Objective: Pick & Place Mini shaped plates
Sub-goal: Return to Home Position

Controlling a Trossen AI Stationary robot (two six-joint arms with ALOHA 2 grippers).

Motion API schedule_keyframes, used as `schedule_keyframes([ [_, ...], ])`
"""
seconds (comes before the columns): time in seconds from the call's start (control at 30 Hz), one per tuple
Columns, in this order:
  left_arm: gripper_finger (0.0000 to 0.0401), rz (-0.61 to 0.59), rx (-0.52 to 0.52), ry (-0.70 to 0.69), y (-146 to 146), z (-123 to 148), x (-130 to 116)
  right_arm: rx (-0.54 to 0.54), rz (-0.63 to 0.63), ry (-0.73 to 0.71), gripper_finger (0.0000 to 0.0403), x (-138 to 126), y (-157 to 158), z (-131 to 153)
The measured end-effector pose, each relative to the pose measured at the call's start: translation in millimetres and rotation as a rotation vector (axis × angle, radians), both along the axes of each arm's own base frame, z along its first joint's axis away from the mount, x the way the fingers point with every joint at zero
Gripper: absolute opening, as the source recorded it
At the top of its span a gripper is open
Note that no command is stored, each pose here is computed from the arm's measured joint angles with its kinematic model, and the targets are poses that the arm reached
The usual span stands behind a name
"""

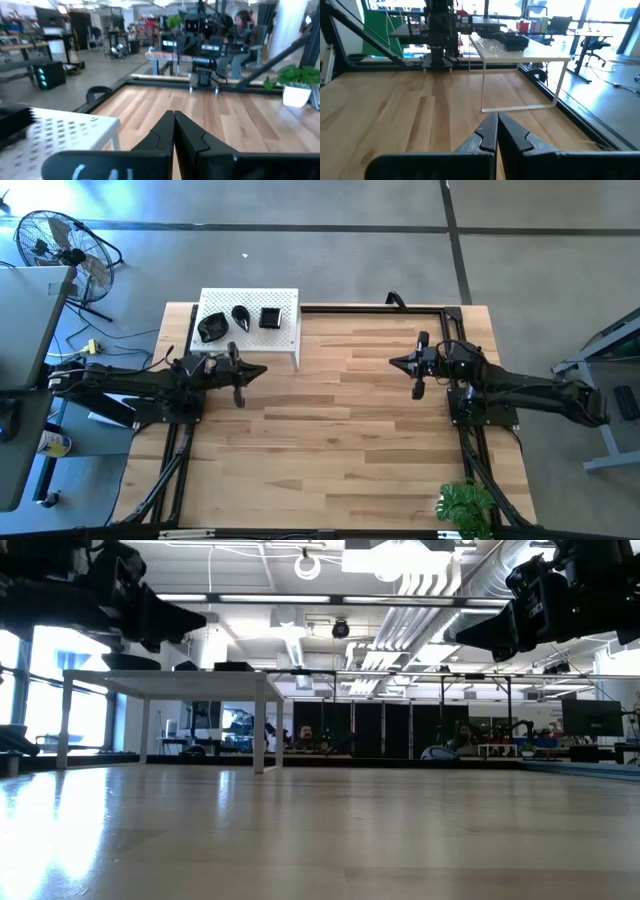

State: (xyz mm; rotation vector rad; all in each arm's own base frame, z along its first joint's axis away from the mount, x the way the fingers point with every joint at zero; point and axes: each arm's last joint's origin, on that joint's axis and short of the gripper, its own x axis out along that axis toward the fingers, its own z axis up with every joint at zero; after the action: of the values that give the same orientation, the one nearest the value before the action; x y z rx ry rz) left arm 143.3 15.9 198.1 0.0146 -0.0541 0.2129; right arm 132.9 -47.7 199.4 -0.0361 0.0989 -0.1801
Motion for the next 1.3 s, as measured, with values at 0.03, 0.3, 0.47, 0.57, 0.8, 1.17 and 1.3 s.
schedule_keyframes([
  [0.03, 0.0001, 0.010, 0.003, -0.010, 0, -3, -3, -0.001, 0.002, -0.003, 0.0000, 0, -1, 0],
  [0.3, 0.0001, 0.078, 0.004, -0.044, 0, -18, -23, -0.027, -0.047, -0.118, 0.0000, -4, -6, -2],
  [0.47, 0.0001, 0.092, 0.003, -0.040, 0, -19, -31, -0.004, -0.134, -0.171, 0.0000, -13, -5, -25],
  [0.57, 0.0001, 0.100, -0.009, -0.030, 0, -20, -36, 0.026, -0.145, -0.129, 0.0000, -13, -5, -27],
  [0.8, 0.0001, 0.109, -0.048, -0.008, -1, -26, -48, 0.027, -0.174, -0.084, 0.0000, -22, -2, -33],
  [1.17, 0.0001, -0.011, -0.047, 0.022, -4, -27, -47, 0.060, -0.128, -0.077, 0.0000, -37, 3, -35],
  [1.3, 0.0001, -0.009, -0.040, 0.024, -4, -27, -47, 0.087, -0.132, -0.099, 0.0000, -41, 4, -34],
])
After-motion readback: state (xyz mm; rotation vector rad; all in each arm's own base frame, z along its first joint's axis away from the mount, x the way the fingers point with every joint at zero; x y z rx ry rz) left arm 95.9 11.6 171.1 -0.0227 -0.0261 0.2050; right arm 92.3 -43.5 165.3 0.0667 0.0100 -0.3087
